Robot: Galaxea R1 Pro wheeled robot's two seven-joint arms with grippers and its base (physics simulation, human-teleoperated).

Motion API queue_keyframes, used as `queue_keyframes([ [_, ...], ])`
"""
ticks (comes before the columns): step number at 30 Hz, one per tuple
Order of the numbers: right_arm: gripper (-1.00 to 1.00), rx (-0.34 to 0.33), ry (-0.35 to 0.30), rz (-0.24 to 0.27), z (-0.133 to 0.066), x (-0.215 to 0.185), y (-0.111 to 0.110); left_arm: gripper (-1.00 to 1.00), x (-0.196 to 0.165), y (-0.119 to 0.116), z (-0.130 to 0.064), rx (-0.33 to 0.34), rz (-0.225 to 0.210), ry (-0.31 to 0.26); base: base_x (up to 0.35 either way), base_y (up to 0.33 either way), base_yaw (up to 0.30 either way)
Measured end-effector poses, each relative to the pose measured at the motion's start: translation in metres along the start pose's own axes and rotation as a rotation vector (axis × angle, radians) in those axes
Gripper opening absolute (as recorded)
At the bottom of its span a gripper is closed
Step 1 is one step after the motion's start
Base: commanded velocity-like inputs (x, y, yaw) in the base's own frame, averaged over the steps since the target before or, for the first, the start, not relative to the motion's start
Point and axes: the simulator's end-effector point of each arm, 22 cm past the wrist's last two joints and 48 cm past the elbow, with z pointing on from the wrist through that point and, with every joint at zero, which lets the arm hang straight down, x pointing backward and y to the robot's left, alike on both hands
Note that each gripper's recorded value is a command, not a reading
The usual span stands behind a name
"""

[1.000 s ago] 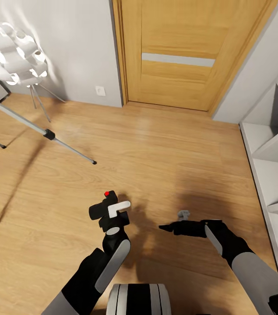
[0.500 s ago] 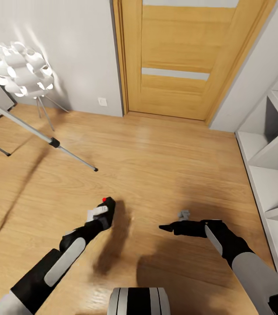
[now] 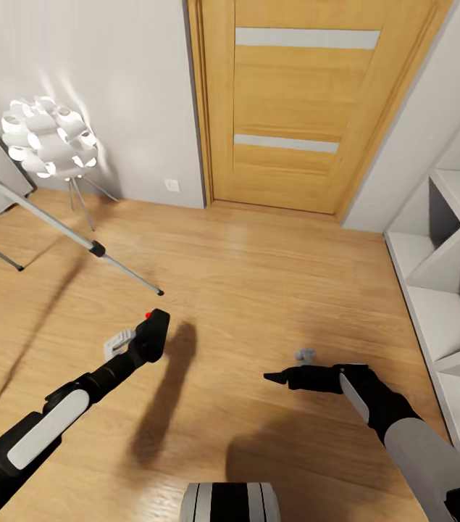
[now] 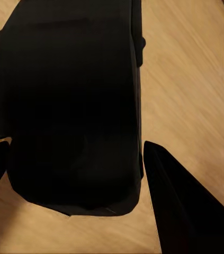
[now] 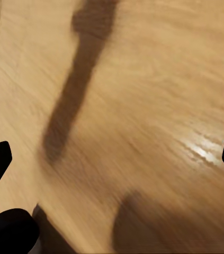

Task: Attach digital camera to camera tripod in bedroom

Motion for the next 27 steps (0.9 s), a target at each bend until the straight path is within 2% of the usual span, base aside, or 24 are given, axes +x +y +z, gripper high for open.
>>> queue_keyframes([
  [23,1.0,0.001,-0.065,-0.069,-0.029,-0.038,0.031,-1.0,-0.034,-0.047,-0.026,0.077,0.023,-0.069,0.0,0.0,0.0],
  [27,1.0,0.002,-0.076,-0.081,-0.034,-0.044,0.036,-1.0,-0.025,-0.058,-0.029,0.096,0.042,-0.052,0.0,0.0,0.0],
])
